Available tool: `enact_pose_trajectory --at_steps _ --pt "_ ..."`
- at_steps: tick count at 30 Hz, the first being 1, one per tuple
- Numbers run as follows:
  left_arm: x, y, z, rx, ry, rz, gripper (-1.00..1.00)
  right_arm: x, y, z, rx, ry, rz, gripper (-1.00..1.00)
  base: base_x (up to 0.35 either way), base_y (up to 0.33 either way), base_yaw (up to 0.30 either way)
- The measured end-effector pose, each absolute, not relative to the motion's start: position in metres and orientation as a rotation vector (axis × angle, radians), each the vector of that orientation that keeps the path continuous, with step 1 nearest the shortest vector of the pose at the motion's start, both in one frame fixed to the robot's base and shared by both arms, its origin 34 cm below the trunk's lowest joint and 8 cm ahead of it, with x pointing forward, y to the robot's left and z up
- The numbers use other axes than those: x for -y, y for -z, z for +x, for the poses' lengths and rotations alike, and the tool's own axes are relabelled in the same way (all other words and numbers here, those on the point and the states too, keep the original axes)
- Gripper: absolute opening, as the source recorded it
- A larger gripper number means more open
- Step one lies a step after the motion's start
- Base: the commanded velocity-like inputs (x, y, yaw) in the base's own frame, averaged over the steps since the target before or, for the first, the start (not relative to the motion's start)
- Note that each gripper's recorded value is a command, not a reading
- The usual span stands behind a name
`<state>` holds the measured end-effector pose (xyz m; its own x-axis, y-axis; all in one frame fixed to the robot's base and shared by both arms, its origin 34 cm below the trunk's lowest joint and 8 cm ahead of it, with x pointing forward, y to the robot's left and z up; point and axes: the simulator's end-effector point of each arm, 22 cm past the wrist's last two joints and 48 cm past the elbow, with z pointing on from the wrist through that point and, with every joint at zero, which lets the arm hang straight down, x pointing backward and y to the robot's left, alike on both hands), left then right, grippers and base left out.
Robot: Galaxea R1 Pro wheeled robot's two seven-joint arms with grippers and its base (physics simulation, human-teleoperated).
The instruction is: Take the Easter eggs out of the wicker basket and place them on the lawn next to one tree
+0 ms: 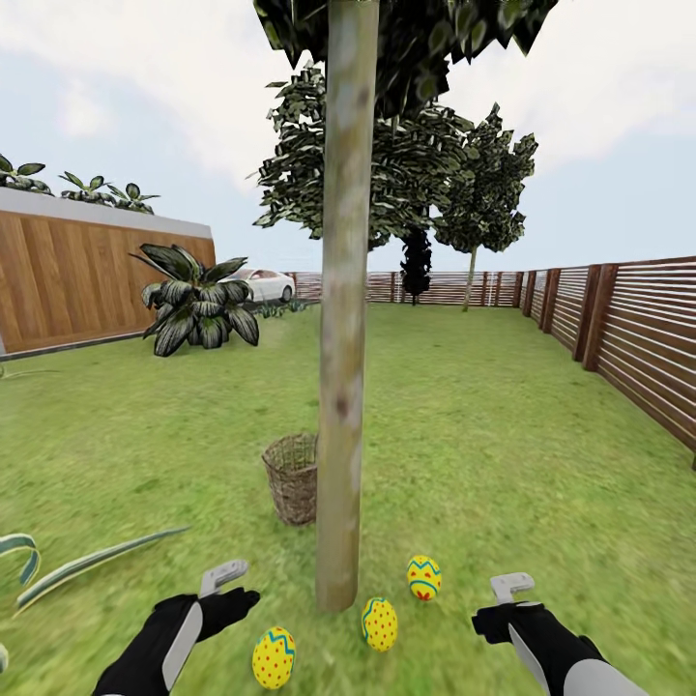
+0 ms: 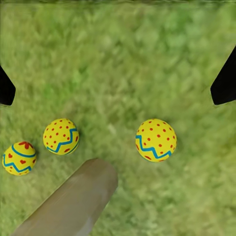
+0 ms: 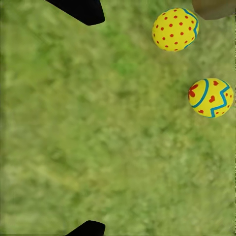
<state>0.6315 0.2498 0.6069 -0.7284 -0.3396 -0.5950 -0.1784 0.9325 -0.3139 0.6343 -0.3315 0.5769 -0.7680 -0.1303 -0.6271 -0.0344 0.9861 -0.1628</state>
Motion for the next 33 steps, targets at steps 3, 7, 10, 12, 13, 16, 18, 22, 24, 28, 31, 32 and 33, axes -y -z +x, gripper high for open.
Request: enact_pose_trajectory --at_steps 3,7,10,12,13,16,18,22,24,28,31,32,33 --pt "-0.258 -0.602 0.624 -2.429 0.297 -0.378 1.00 0.332 -0.583 0.635 -2.443 0.185 -0.114 1.00 0.000 0.000 0.000" --pt "-0.260 -0.584 0.605 -2.497 0.296 -0.397 1.00 0.333 -0.590 0.636 -2.446 0.185 -0.112 1.00 0.000 0.000 0.000" --pt "-0.265 -0.577 0.596 -2.528 0.289 -0.409 1.00 0.333 -0.597 0.637 -2.443 0.184 -0.108 1.00 0.000 0.000 0.000" --pt "-0.276 -0.579 0.594 -2.532 0.273 -0.416 1.00 0.333 -0.601 0.638 -2.441 0.186 -0.108 1.00 0.000 0.000 0.000" --pt "-0.278 -0.581 0.594 -2.532 0.270 -0.418 1.00 0.334 -0.602 0.637 -2.443 0.188 -0.108 1.00 0.000 0.000 0.000" --pt "-0.281 -0.586 0.595 -2.532 0.266 -0.419 1.00 0.341 -0.592 0.622 -2.485 0.190 -0.100 1.00 0.000 0.000 0.000" --pt "-0.281 -0.590 0.595 -2.531 0.266 -0.419 1.00 0.343 -0.594 0.620 -2.491 0.195 -0.103 1.00 0.000 0.000 0.000" --pt "-0.282 -0.598 0.596 -2.531 0.263 -0.419 1.00 0.349 -0.597 0.616 -2.507 0.209 -0.106 1.00 0.000 0.000 0.000" --pt "-0.283 -0.601 0.596 -2.531 0.262 -0.419 1.00 0.350 -0.596 0.611 -2.521 0.208 -0.105 1.00 0.000 0.000 0.000" --pt "-0.281 -0.609 0.597 -2.531 0.263 -0.417 1.00 0.353 -0.599 0.606 -2.538 0.206 -0.100 1.00 0.000 0.000 0.000" --pt "-0.280 -0.614 0.597 -2.532 0.264 -0.416 1.00 0.355 -0.599 0.601 -2.552 0.207 -0.099 1.00 0.000 0.000 0.000" --pt "-0.280 -0.616 0.598 -2.532 0.264 -0.416 1.00 0.357 -0.600 0.599 -2.556 0.211 -0.098 1.00 0.000 0.000 0.000" --pt "-0.280 -0.617 0.597 -2.533 0.264 -0.415 1.00 0.359 -0.601 0.598 -2.559 0.213 -0.097 1.00 0.000 0.000 0.000"
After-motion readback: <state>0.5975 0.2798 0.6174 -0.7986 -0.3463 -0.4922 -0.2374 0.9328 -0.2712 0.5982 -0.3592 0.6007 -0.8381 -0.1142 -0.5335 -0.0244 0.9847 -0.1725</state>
